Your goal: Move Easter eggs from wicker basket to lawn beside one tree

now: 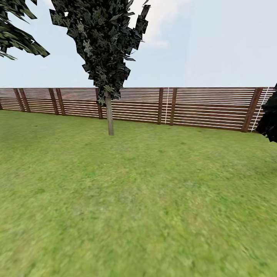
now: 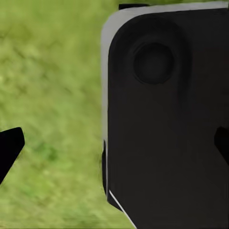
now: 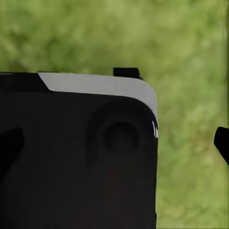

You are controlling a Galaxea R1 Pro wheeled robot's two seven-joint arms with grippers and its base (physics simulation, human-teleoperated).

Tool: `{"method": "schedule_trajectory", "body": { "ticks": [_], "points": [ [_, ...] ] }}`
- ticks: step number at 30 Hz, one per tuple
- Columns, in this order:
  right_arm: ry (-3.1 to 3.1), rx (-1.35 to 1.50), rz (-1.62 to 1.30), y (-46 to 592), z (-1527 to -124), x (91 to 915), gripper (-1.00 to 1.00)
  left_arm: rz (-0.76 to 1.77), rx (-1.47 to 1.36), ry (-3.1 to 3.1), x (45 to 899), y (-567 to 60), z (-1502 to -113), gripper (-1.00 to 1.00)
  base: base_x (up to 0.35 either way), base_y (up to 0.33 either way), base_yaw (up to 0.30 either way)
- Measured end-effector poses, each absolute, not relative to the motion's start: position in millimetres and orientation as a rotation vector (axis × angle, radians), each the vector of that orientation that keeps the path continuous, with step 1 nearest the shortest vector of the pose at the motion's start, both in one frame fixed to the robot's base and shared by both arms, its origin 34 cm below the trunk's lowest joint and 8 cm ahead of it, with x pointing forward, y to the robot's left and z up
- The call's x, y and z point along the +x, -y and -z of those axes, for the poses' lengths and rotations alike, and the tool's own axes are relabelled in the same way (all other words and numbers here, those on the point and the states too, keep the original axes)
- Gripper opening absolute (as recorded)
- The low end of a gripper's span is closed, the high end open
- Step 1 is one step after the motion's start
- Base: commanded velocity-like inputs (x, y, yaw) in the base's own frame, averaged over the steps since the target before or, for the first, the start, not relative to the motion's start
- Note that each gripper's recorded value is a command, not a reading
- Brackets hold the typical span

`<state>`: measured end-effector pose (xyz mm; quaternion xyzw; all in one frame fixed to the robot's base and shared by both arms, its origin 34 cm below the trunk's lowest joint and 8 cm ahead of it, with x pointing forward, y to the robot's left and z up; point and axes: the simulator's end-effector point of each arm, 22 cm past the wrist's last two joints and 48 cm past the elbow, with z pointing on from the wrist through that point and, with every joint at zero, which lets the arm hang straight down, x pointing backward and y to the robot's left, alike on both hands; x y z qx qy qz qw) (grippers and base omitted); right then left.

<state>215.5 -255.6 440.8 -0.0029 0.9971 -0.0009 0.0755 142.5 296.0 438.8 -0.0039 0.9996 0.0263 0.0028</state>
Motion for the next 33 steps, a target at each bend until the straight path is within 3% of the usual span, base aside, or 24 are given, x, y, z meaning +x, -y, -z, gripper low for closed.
{"method": "schedule_trajectory", "body": {
  "ticks": [13,19,33],
  "points": [
    [-2.913,-0.017,0.008,258,-444,234,1.0,-0.066,-0.014,-3.002,201,-290,-442,1.0,0.0,0.0,0.0],
    [-2.913,-0.018,0.003,254,-444,233,1.0,0.006,-0.026,-3.045,183,-255,-439,1.0,0.0,0.0,0.0],
    [-2.936,-0.022,0.003,253,-442,224,1.0,0.006,-0.024,-3.065,176,-254,-439,1.0,0.0,0.0,0.064]
  ]
}}
